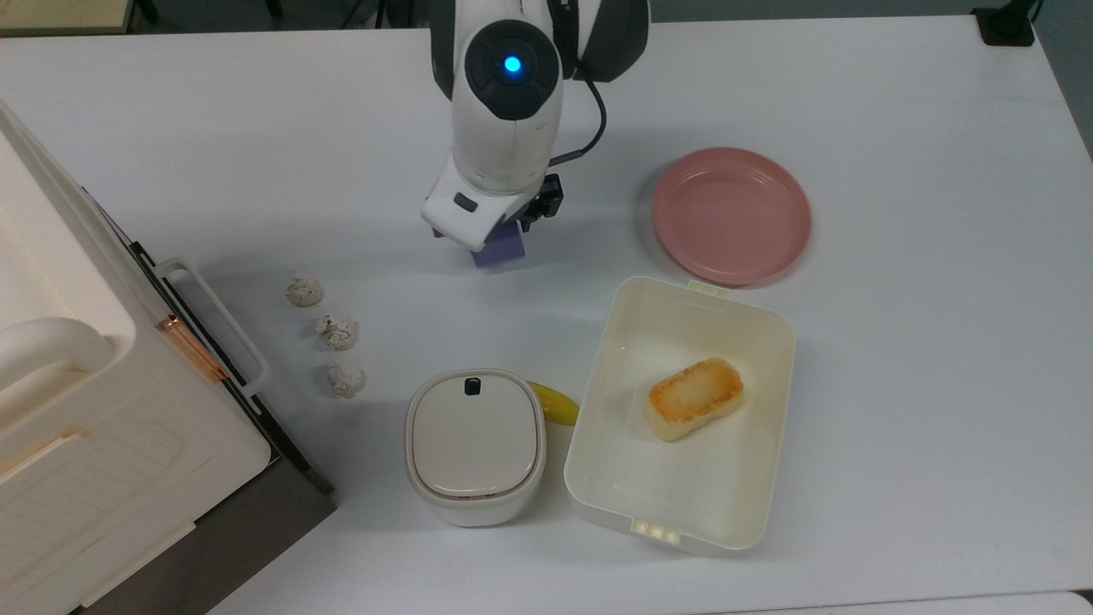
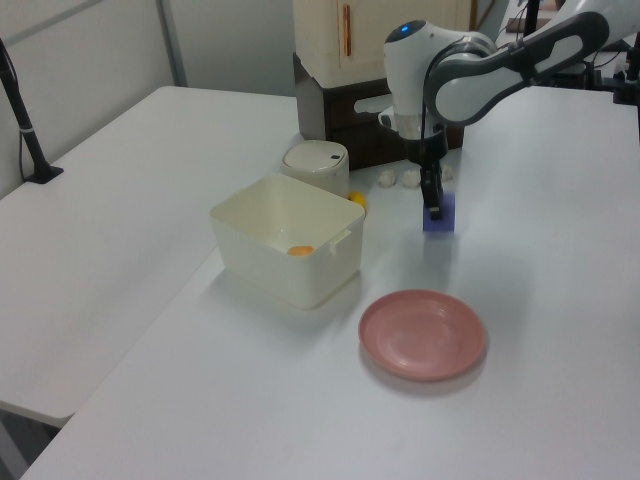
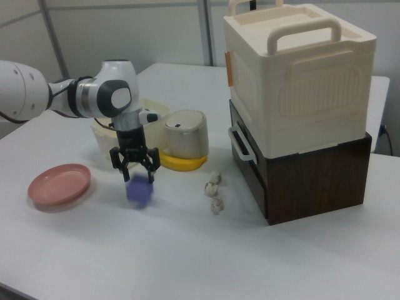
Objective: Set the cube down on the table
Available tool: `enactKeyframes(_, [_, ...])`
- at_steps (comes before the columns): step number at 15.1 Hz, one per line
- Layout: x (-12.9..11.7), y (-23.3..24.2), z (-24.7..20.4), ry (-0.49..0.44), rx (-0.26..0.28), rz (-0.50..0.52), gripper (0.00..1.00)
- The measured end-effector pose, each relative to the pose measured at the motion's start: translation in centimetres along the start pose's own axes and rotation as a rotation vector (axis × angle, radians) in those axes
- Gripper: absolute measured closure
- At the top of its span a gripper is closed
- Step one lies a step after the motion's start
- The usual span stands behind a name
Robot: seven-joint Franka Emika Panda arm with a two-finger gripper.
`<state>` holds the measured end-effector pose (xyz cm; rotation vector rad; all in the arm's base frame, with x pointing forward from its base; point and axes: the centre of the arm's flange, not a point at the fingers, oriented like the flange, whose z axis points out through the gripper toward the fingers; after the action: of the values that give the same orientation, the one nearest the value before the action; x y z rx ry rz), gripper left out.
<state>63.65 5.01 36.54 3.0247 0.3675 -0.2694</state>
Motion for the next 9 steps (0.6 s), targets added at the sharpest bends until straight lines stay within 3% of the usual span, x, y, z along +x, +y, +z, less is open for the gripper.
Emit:
enactKeyframes(1, [-0.2,0.7,-0.9,0.014,0.000,0.012,0.04])
enactKeyframes(2, [-1.0,2.0,-3.0,0.021,0.002,0.034,0.00])
enactKeyframes(6, [-7.3,7.1,-14.1,0.093,0.018,0.151,0.00])
enactKeyframes(9, [-11.6,9.0,-18.5,0.130,0.032,0.312,0.00])
